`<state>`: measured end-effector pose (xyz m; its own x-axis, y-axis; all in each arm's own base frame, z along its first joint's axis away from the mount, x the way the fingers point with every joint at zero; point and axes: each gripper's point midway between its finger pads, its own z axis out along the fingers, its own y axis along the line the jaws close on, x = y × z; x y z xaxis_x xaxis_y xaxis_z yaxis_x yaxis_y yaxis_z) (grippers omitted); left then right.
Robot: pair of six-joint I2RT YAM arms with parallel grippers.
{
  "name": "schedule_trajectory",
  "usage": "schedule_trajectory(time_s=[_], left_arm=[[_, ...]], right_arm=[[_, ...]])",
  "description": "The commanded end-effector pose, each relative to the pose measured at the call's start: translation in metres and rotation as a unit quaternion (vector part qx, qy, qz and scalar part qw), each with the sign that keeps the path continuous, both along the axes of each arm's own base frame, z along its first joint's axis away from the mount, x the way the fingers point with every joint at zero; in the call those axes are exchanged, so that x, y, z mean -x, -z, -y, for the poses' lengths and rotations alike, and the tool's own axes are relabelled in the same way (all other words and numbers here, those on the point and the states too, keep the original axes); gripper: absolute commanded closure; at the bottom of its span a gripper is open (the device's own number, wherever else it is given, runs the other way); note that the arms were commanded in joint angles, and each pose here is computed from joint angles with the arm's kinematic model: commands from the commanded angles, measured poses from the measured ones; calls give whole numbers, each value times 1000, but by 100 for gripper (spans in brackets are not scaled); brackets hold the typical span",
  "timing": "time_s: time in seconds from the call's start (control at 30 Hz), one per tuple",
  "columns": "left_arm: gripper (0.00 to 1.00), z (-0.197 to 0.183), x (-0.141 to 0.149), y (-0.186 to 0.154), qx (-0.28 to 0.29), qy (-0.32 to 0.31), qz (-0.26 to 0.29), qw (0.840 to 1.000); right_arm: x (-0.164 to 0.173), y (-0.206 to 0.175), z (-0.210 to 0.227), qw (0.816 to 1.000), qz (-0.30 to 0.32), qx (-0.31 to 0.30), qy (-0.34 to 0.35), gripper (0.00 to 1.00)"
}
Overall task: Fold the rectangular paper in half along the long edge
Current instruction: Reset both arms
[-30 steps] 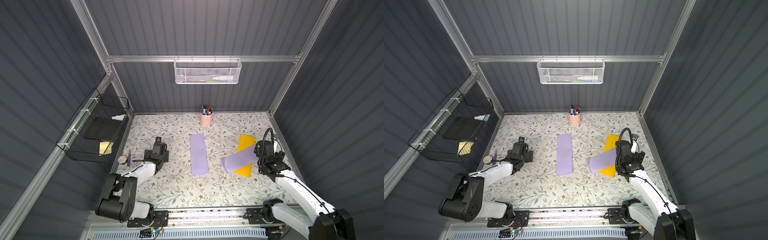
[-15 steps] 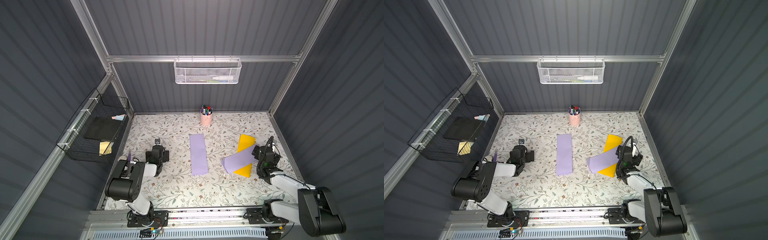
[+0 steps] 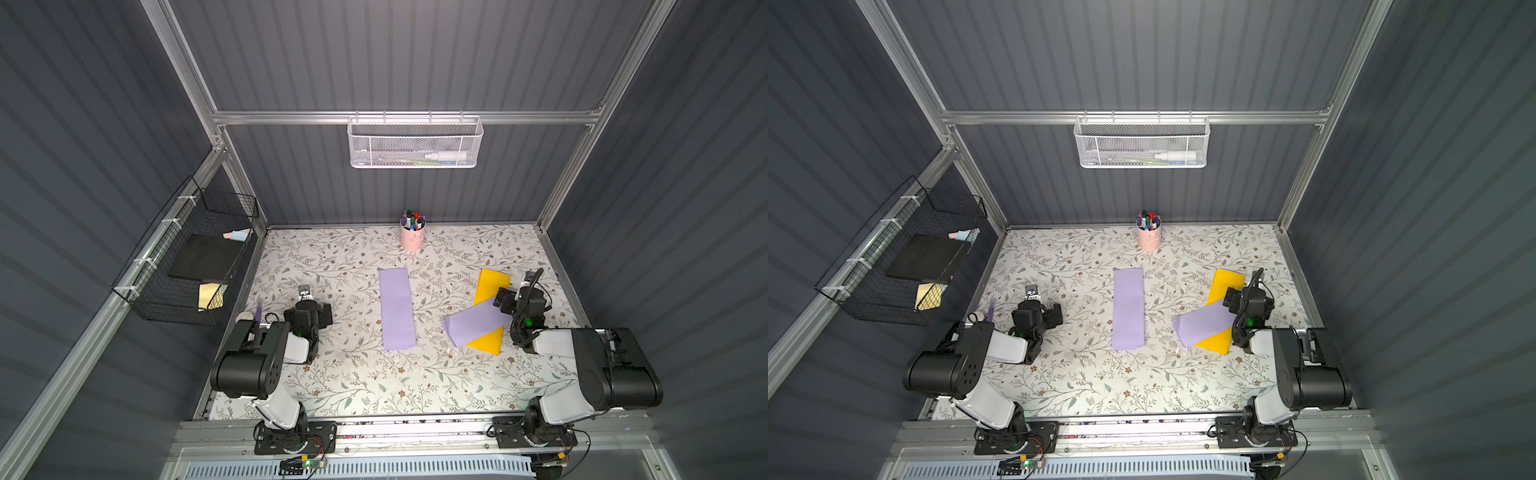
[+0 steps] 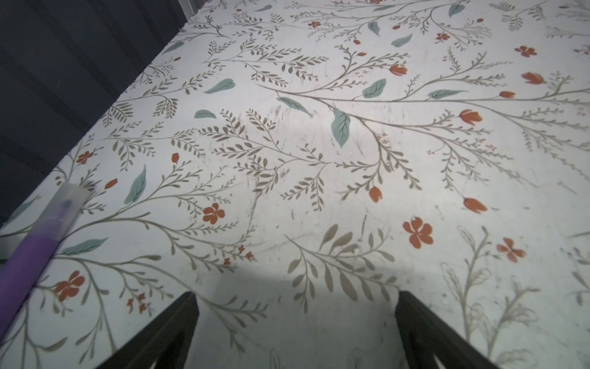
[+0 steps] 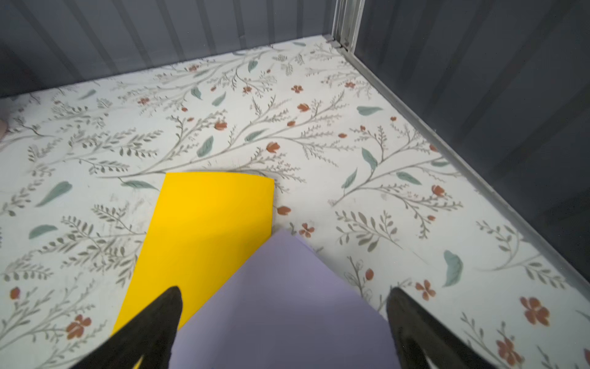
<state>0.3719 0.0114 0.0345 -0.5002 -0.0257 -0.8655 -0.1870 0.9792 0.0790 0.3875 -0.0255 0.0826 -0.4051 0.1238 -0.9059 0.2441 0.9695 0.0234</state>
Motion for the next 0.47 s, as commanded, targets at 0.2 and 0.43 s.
schedule_trajectory(time_s=[0.2, 0.43], left_arm=[[1, -4, -1, -3, 4, -12, 9, 1000], [1, -5, 0, -3, 3, -15, 9, 1000]], right_arm=[[-6, -10, -2, 1000, 6, -3, -10, 1], [-6, -11, -2, 1000, 8, -3, -10, 1]])
